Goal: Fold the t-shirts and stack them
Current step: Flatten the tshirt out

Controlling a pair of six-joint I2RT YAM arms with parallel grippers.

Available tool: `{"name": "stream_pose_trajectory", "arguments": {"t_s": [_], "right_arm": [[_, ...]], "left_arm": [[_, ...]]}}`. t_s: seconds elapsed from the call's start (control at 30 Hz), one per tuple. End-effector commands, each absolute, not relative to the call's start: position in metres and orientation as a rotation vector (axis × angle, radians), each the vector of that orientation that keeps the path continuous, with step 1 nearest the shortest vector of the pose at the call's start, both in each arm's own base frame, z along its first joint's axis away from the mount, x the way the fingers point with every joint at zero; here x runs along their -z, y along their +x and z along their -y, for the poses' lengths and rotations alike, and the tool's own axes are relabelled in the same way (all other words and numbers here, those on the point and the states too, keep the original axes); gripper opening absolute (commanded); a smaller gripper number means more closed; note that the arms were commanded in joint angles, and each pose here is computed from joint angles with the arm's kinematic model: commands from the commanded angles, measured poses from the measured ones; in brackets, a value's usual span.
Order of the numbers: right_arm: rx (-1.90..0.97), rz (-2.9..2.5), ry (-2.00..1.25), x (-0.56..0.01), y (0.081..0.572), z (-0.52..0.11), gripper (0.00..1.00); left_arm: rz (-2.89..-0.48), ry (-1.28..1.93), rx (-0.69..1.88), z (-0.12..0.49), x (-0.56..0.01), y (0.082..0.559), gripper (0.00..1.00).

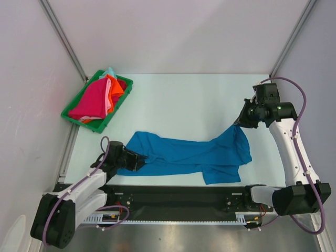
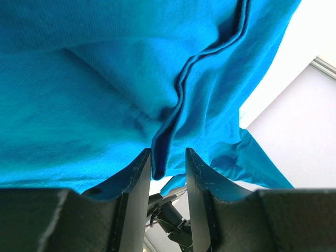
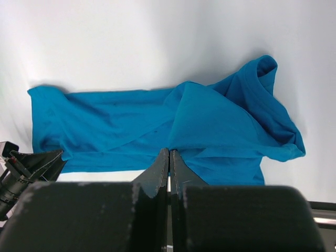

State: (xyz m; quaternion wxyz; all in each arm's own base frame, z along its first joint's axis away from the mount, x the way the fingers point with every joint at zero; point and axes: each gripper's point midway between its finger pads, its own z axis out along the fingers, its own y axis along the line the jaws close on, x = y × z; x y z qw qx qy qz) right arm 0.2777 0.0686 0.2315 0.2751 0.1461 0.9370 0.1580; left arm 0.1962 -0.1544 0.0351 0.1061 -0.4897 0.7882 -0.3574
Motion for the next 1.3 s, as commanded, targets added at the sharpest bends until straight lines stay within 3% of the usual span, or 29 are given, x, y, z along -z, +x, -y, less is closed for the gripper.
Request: {"name": "stream_pose_trajectory", "arguments": {"t_s": [0.0,0.1,0.2,0.23,0.27,0.4,0.6,0.8,0.93,1.1,1.27], "right_arm": [[-0.454,-2.462,0.387,-0.242,0.280,-0.070,0.00],[-0.457,-2.461,0.388,-0.242,0.280,-0.070,0.00],[-0.457,-2.459,0.392,-0.242,0.279,-0.070,0.00],[-0.457,-2.460,0.392,-0.241,0.280,-0.070,0.00],[-0.456,-2.460,0.394,-0.241,0.280,-0.070,0.00],[-0.438,-2.448,0.433,-0.239,0.287,-0.062,0.00],[-0.409,-2.297,0.602,-0.259,0.325,-0.030,0.00],[-0.415,-1.940,0.760,-0.347,0.397,0.029,0.00],[-0.466,-1.701,0.751,-0.423,0.418,0.053,0.00],[-0.502,-1.449,0.652,-0.509,0.393,0.056,0.00],[-0.482,-1.151,0.449,-0.602,0.315,0.036,0.00]], "left_arm": [[-2.314,-1.437,1.068,0.155,-0.039,0.200,0.36],[-2.320,-1.439,1.065,0.155,-0.038,0.200,0.30],[-2.322,-1.417,1.061,0.155,-0.040,0.202,0.14],[-2.331,-1.411,1.060,0.156,-0.040,0.201,0.02],[-2.334,-1.395,1.063,0.157,-0.044,0.203,0.00],[-2.430,-1.170,0.956,0.153,-0.072,0.210,0.00],[-2.364,-0.753,0.647,0.122,-0.185,0.257,0.01],[-2.150,-0.501,0.504,0.099,-0.310,0.306,0.00],[-1.996,-0.350,0.476,0.097,-0.392,0.329,0.00],[-1.772,-0.183,0.435,0.092,-0.476,0.339,0.00],[-1.518,-0.035,0.523,0.101,-0.557,0.306,0.00]]}}
